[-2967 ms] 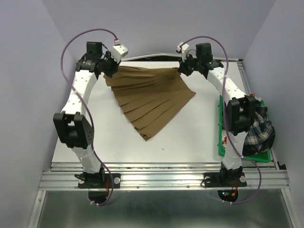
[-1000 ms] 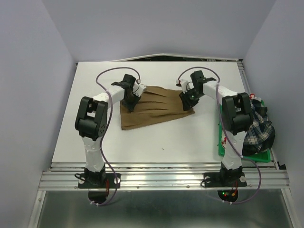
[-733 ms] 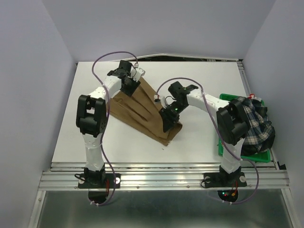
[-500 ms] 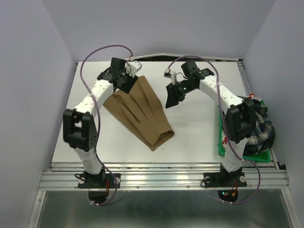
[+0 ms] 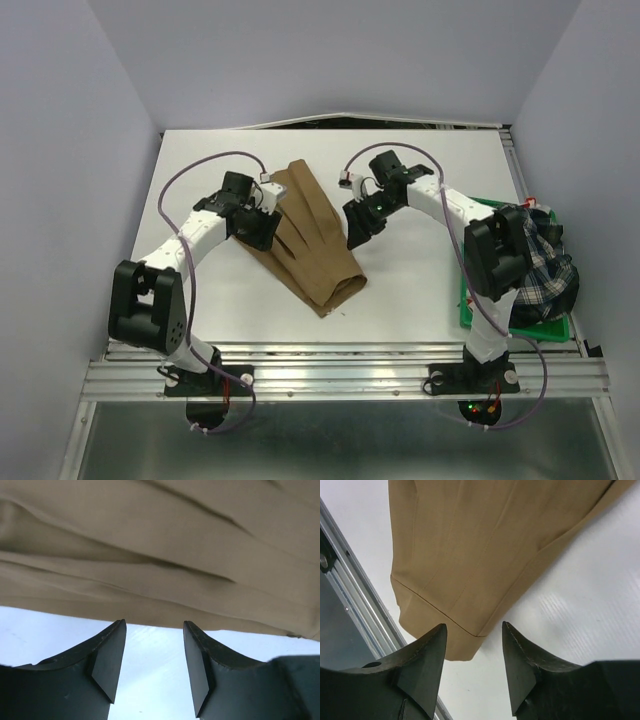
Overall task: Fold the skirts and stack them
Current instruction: Fold the skirt
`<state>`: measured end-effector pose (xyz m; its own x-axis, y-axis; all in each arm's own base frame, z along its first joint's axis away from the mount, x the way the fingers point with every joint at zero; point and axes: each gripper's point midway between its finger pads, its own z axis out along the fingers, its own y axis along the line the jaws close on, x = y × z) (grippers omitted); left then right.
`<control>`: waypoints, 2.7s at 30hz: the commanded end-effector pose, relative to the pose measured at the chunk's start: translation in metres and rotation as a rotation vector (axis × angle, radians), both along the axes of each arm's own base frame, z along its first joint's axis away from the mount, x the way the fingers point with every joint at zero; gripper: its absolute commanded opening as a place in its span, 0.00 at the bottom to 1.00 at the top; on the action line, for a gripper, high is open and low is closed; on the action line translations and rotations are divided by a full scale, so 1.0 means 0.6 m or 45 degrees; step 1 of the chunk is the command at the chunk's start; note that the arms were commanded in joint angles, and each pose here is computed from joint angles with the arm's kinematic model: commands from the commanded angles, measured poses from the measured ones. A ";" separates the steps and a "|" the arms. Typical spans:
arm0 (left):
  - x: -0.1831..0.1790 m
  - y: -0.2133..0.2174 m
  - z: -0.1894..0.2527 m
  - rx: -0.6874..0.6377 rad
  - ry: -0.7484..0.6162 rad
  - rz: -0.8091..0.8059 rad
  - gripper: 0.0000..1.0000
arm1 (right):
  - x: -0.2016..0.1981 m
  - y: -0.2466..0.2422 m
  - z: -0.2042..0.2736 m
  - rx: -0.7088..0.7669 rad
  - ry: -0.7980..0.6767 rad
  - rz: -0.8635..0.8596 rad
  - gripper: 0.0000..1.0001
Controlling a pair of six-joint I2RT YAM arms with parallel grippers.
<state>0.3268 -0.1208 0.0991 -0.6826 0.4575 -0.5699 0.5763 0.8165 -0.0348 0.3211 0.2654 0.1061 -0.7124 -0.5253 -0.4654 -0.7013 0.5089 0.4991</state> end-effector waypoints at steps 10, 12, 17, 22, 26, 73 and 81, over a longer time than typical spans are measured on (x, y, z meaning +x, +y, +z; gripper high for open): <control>-0.002 0.012 -0.084 -0.485 0.428 0.226 0.27 | -0.085 0.017 -0.128 -0.190 0.002 0.067 0.47; 0.009 0.010 -0.108 -0.488 0.474 0.236 0.24 | -0.098 0.005 -0.144 -0.221 0.026 0.050 0.46; 0.116 -0.003 -0.113 -0.522 0.406 0.248 0.18 | -0.089 -0.027 -0.172 -0.296 0.062 -0.091 0.46; 0.245 -0.006 -0.066 -0.528 0.239 0.260 0.17 | -0.022 -0.033 -0.126 -0.163 0.072 -0.251 0.45; 0.245 -0.008 -0.027 -0.532 0.189 0.208 0.24 | 0.036 0.007 -0.020 0.032 -0.093 -0.355 0.54; 0.162 -0.122 -0.129 -0.845 0.444 0.652 0.00 | 0.150 0.226 0.018 -0.022 -0.344 -0.479 0.01; 0.166 -0.109 -0.131 -0.818 0.426 0.669 0.00 | 0.107 0.246 -0.022 0.021 -0.092 -0.486 0.01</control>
